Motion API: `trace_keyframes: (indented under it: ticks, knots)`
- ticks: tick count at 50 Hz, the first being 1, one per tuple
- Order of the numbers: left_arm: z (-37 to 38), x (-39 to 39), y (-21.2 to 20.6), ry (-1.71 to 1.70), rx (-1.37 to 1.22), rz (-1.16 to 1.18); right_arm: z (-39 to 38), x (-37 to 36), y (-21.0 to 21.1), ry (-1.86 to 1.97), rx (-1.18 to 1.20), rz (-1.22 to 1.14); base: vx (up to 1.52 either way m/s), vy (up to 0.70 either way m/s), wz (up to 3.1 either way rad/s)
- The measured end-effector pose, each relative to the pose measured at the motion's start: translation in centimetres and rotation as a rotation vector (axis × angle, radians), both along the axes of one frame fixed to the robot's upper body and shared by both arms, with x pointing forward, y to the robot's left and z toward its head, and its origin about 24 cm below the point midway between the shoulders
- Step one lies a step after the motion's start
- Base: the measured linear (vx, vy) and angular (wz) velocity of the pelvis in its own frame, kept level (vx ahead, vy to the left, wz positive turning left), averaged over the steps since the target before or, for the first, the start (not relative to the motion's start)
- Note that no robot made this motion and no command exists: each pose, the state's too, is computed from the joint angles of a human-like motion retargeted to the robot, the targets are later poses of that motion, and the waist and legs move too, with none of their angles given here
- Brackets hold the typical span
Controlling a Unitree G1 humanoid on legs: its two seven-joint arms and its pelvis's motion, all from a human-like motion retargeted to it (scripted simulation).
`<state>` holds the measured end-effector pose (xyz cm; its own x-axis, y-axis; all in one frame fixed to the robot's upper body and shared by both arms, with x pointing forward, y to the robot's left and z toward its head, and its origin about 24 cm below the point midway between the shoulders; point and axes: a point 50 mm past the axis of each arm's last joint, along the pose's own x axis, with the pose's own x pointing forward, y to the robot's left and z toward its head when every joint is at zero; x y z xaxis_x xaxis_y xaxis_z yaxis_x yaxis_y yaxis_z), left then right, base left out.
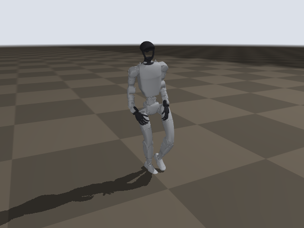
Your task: Walk run
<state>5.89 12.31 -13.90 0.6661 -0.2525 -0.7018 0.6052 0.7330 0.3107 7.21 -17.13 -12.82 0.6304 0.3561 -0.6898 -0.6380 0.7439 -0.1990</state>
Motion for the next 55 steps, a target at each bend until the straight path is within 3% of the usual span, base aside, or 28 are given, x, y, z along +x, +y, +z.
trace_keyframes:
  ticks: [5,9,13,17,29,35,40,49,55]
  knots:
    - [1.5,3.0,1.3,-0.170,0.034,-0.007,-0.8,-2.0,0.7,0.070,-0.012,0.089,1.54,-0.45,-0.69]
    - [1.9,5.4,2.2,-0.173,0.069,-0.079,-1.0,-2.3,1.1,0.042,-0.023,-0.012,1.46,-0.50,-0.03]
    - [1.0,4.4,3.5,-0.068,0.124,-0.141,-0.9,-2.2,2.8,0.037,0.065,-0.011,1.85,-0.63,0.44]
    - [-0.2,2.9,3.7,0.044,0.063,-0.037,-0.8,-1.4,2.6,0.062,0.040,0.095,1.50,-0.36,-0.88]
    - [-1.2,-0.5,2.4,0.144,0.078,-0.170,2.0,0.4,-0.3,-0.281,-0.020,-0.231,1.45,-0.33,0.26]
    - [-1.0,-0.2,3.3,0.144,0.098,-0.249,1.3,-0.9,0.1,-0.151,0.056,-0.151,1.65,-0.59,0.22]
    - [-0.4,0.7,2.2,0.031,0.103,-0.164,-1.1,-2.7,-0.4,0.121,0.038,-0.127,1.28,-0.30,-0.20]
    - [1.2,4.5,2.9,-0.120,0.048,-0.088,-0.8,-3.3,0.2,0.048,-0.017,-0.063,1.42,-0.36,-0.44]
    - [0.9,4.8,6.2,-0.125,0.315,-0.194,-1.4,-3.6,2.8,0.128,0.040,0.027,1.68,-0.45,0.54]
